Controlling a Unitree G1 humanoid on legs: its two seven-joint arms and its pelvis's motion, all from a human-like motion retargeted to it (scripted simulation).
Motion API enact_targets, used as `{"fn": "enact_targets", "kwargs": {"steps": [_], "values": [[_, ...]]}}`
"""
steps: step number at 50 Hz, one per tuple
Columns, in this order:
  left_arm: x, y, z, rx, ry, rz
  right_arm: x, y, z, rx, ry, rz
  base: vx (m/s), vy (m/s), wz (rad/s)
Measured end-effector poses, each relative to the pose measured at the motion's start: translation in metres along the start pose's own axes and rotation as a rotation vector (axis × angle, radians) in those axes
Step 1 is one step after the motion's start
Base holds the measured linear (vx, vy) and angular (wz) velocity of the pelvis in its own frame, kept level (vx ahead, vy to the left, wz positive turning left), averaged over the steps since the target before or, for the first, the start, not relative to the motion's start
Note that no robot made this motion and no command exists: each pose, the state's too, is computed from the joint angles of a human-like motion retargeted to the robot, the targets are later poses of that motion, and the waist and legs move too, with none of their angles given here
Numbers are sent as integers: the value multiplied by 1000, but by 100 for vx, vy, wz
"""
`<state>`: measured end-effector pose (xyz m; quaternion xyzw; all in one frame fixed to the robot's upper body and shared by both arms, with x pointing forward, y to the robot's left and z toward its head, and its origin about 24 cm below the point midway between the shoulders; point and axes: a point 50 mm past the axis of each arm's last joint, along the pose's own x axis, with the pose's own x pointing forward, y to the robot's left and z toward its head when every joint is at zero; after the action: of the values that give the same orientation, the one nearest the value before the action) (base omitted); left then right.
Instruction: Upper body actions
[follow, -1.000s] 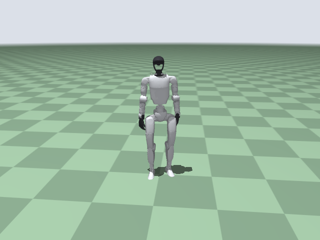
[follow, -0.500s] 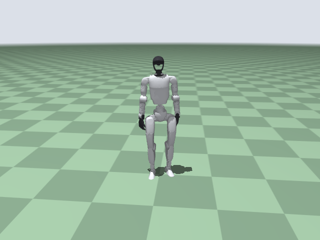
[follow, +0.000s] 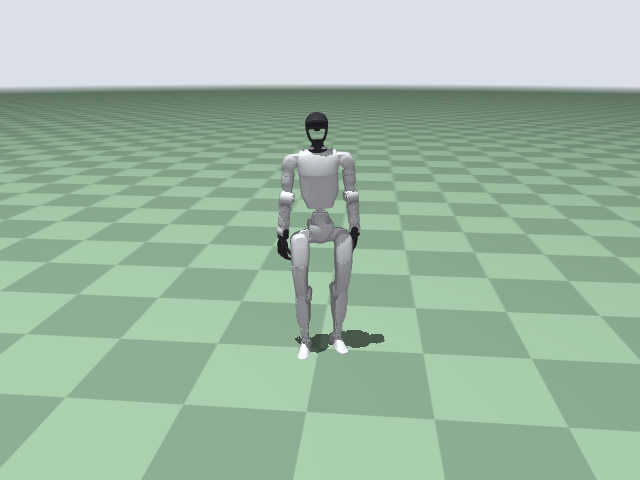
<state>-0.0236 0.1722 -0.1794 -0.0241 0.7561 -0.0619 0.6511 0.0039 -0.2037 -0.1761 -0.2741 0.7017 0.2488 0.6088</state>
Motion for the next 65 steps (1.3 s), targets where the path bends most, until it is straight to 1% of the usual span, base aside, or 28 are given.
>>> {"fn": "enact_targets", "kwargs": {"steps": [58,62,65], "values": [[0,1,-2,-9,5,1,0,0,1,-27,-3,-3,0,0,0],[0,0,-3,-17,6,0,0,-4,6,-73,-18,-36,0,0,-5],[0,0,-2,-20,5,-1,-1,-12,18,-131,-85,-141,0,0,0]]}}
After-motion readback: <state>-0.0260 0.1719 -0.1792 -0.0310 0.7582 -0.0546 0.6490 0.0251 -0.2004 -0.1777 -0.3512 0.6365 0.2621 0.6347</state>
